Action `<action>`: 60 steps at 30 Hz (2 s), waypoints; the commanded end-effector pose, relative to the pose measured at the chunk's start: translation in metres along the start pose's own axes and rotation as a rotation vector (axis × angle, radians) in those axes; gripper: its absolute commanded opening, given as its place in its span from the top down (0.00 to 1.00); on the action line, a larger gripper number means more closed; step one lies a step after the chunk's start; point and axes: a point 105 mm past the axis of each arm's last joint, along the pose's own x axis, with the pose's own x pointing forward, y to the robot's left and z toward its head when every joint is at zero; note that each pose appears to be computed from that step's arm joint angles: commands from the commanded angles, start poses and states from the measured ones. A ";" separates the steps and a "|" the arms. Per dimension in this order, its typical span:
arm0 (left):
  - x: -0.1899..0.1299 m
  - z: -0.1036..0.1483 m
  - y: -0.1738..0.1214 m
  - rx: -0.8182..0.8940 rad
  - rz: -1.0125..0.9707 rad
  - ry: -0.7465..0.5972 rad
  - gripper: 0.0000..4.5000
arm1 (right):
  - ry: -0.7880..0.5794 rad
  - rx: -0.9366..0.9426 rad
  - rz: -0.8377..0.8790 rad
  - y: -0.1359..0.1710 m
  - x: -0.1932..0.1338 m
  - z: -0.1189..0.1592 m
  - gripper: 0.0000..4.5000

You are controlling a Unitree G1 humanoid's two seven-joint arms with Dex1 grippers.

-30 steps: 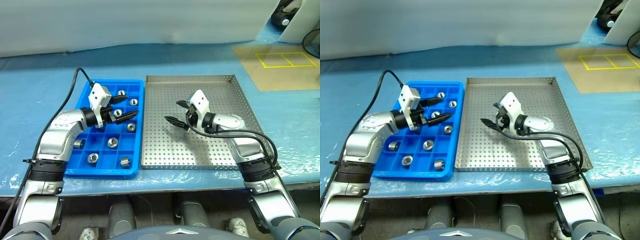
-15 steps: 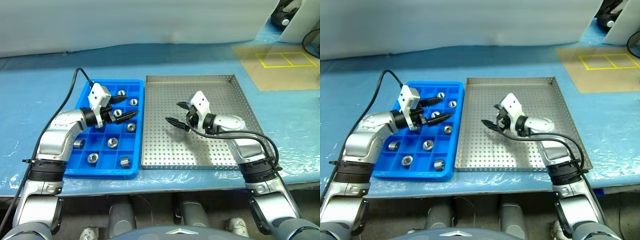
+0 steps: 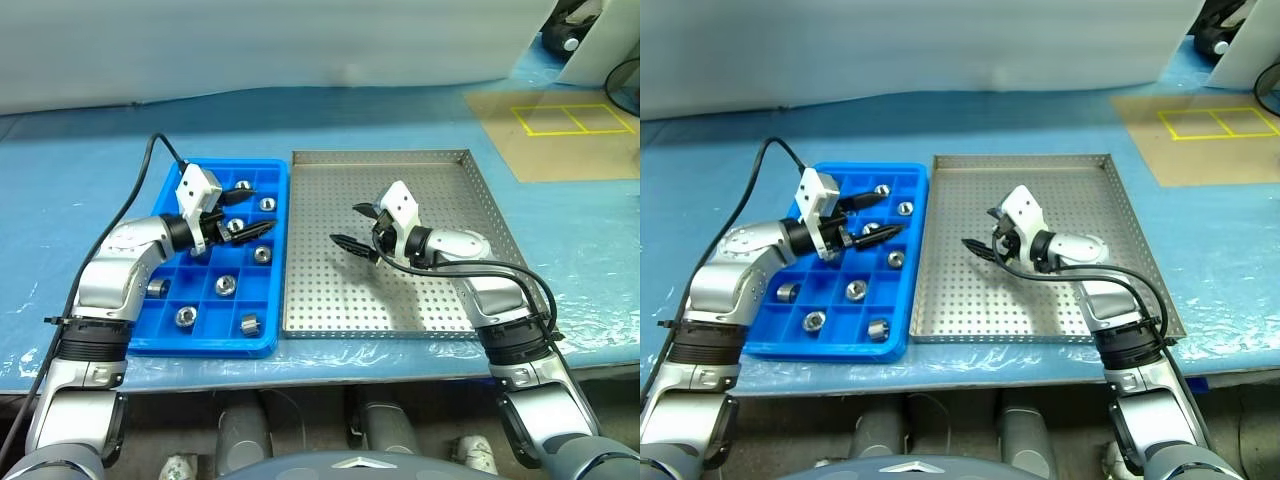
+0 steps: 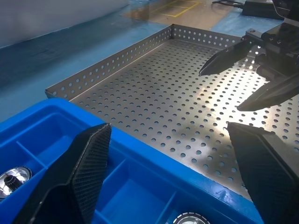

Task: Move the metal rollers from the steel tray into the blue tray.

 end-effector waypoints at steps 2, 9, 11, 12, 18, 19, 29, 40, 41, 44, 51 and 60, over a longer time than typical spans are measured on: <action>-0.006 0.014 0.006 0.041 0.010 -0.029 0.06 | -0.044 -0.030 -0.012 -0.004 -0.003 0.014 0.04; -0.003 0.014 0.006 0.037 0.001 -0.033 0.06 | -0.040 -0.023 -0.017 -0.003 -0.008 0.012 0.04; 0.001 0.013 0.004 0.028 -0.009 -0.035 0.06 | -0.039 -0.023 -0.021 -0.004 -0.010 0.011 0.04; 0.002 0.012 0.003 0.024 -0.012 -0.036 0.06 | -0.039 -0.023 -0.022 -0.005 -0.011 0.012 0.04; 0.004 0.013 0.006 0.024 -0.025 -0.031 0.06 | -0.031 -0.014 -0.033 -0.002 -0.013 0.008 0.04; 0.004 0.014 0.007 0.026 -0.026 -0.031 0.06 | -0.028 -0.012 -0.032 0.000 -0.014 0.006 0.04; 0.015 0.017 0.007 0.033 -0.069 -0.042 0.06 | -0.022 -0.022 -0.061 -0.005 -0.023 0.007 0.04; 0.015 0.010 0.005 0.022 -0.074 -0.050 0.06 | -0.012 -0.035 -0.049 -0.009 -0.028 0.012 0.04; 0.015 0.009 0.005 0.022 -0.068 -0.045 0.06 | -0.014 -0.038 -0.050 -0.011 -0.029 0.013 0.04; 0.013 0.009 0.006 0.020 -0.060 -0.045 0.06 | -0.022 -0.039 -0.061 -0.016 -0.032 0.017 0.04; 0.009 0.008 0.006 0.025 -0.054 -0.043 0.06 | -0.022 -0.032 -0.047 -0.016 -0.034 0.016 0.04; 0.003 0.012 0.013 0.048 -0.024 -0.045 0.06 | -0.069 -0.002 -0.069 -0.024 -0.038 0.026 0.04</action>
